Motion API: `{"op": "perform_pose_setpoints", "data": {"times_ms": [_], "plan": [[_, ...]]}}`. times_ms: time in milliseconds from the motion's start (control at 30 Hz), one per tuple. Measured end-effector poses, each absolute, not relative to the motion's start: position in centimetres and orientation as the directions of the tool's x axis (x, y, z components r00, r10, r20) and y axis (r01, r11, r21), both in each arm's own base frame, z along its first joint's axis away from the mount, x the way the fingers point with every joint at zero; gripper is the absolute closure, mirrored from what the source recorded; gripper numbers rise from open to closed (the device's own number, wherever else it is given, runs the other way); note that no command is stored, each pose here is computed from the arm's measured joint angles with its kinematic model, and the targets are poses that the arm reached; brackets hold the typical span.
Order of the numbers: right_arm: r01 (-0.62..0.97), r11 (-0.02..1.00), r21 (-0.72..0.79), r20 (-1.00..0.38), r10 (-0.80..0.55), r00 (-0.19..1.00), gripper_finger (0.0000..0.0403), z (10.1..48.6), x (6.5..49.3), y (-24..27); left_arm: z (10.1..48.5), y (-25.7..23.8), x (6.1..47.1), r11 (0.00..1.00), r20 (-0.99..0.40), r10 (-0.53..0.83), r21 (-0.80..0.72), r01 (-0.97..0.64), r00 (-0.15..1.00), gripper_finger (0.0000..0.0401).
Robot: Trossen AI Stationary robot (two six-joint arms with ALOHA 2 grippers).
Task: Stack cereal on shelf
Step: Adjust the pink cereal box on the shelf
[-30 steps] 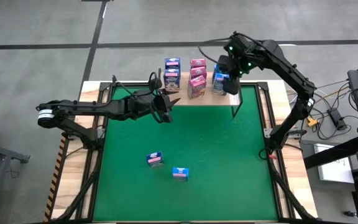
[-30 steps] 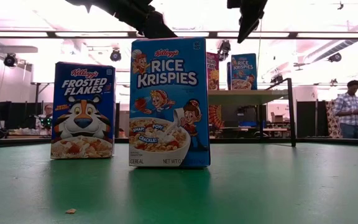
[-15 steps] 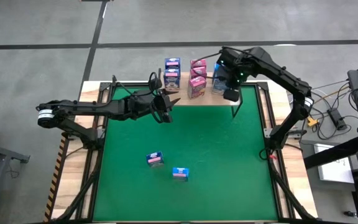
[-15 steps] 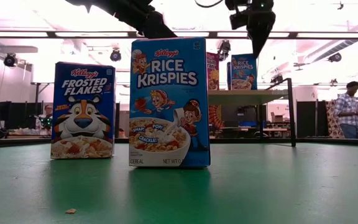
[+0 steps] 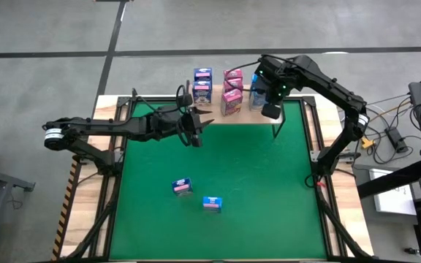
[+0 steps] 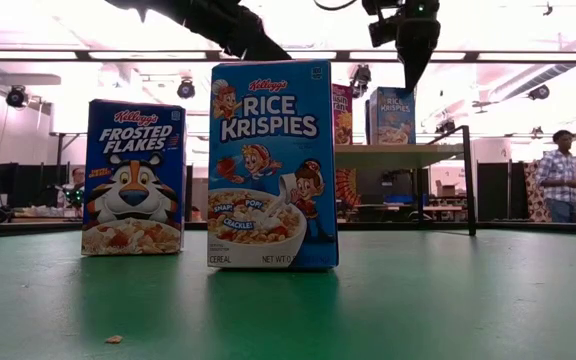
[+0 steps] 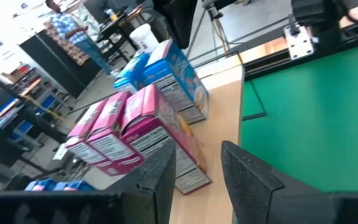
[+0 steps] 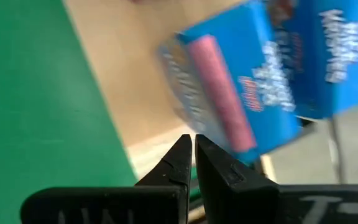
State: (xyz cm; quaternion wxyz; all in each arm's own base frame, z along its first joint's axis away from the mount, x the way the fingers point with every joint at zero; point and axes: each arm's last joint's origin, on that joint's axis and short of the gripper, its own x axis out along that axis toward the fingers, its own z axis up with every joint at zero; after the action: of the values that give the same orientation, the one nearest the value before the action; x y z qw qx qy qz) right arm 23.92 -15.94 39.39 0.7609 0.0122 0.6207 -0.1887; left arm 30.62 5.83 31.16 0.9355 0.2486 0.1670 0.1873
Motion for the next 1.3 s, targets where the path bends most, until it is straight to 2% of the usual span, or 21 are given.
{"op": "perform_pose_setpoints", "data": {"times_ms": [233, 500, 700, 833, 1033, 1300], "plan": [[0.262, 0.962, -0.074, -0.943, -0.154, 0.296, 0.039, 39.9, 24.4, -15.0, 30.7, 5.8, 31.1, 0.822, -0.227, 0.407, 0.513, -0.247, 0.885, 0.0292], [0.269, 0.956, -0.115, -0.834, -0.24, 0.496, 0.039, 41.5, 26.1, -14.3, 29.7, 6.2, 32.5, 0.794, -0.191, 0.424, 0.549, -0.262, 0.885, 0.0323], [0.271, 0.953, -0.136, -0.776, -0.273, 0.569, 0.039, 41.8, 27.5, -14.5, 29.3, 6.8, 33.2, 0.79, -0.202, 0.436, 0.553, -0.266, 0.877, 0.035], [0.295, 0.942, -0.16, -0.756, -0.31, 0.577, 0.039, 41.7, 28.1, -15.0, 28.9, 7.3, 33.6, 0.788, -0.204, 0.447, 0.551, -0.275, 0.871, 0.0366], [0.371, 0.892, -0.258, -0.747, -0.427, 0.509, 0.039, 41.5, 28.0, -15.4, 28.5, 8.1, 34.5, 0.781, -0.172, 0.463, 0.543, -0.308, 0.869, 0.0382], [0.365, 0.895, -0.257, -0.767, -0.419, 0.486, 0.039, 39.6, 28.6, -15.7, 28.3, 8.9, 34.6, 0.774, -0.155, 0.483, 0.535, -0.338, 0.862, 0.04]]}}
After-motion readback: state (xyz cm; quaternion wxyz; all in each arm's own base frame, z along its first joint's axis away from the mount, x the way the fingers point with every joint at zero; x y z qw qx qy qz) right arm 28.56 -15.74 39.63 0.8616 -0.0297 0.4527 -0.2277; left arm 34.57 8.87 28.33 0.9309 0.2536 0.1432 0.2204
